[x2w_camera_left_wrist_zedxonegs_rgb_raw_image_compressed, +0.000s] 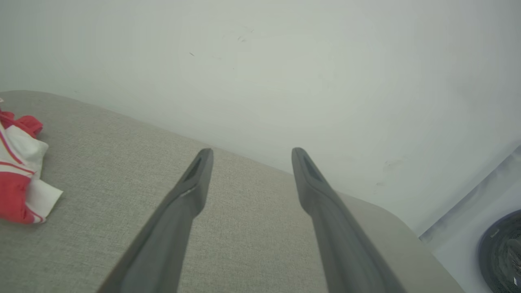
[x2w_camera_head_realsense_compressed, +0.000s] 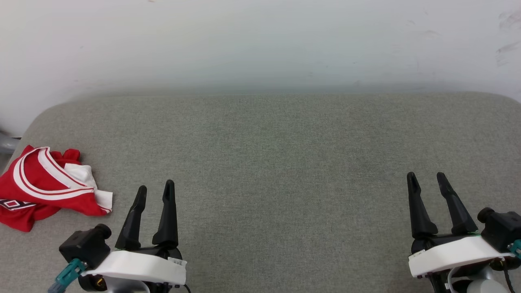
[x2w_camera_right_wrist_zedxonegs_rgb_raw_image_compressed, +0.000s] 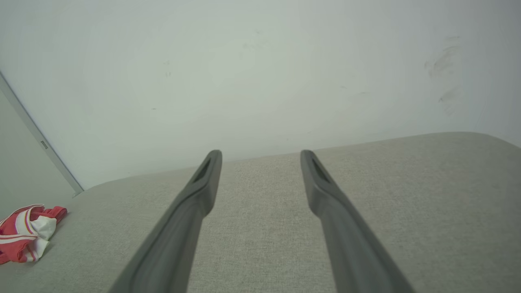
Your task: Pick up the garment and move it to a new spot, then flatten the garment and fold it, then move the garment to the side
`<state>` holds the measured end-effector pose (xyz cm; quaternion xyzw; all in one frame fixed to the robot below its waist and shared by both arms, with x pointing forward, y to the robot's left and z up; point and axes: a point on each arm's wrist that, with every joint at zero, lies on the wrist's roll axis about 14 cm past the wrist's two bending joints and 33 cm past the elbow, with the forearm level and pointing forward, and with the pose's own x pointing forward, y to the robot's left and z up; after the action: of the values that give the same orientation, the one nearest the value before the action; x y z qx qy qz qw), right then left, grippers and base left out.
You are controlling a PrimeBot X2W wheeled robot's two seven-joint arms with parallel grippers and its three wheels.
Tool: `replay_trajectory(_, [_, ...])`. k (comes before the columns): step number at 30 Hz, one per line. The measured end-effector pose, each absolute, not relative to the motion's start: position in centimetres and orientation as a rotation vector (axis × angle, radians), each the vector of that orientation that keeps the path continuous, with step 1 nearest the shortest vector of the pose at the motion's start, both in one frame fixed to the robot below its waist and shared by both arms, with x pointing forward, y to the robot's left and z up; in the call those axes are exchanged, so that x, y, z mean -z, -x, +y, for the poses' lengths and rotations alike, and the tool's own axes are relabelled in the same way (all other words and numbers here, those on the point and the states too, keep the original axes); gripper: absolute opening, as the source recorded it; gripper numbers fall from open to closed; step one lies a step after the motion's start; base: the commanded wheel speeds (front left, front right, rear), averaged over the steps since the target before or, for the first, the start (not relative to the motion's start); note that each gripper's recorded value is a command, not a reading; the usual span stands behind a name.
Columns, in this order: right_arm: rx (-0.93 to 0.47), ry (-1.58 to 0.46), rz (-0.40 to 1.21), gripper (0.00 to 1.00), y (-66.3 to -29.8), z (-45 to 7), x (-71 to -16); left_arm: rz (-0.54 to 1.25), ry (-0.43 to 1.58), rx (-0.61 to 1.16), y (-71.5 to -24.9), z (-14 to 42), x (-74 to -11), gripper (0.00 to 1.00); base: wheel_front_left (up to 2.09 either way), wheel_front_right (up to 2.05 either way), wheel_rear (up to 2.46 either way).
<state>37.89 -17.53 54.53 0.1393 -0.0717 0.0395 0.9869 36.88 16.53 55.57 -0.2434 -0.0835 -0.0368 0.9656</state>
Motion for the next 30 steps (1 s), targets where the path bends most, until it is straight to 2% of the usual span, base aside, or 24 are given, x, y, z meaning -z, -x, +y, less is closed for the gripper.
replay_trajectory(11, [-0.093,-0.134,-0.167,1.00,-37.8,-17.2,-54.9,-0.172,0.324,0.091,-36.7,14.9,-55.5,1.00,0.00,0.00,0.00])
replay_trajectory(30, [-0.108,0.047,-0.203,1.00,-37.5,-16.8,-55.4,-0.155,0.145,0.119,-36.4,13.1,-54.1,1.00,0.00,0.00,0.00])
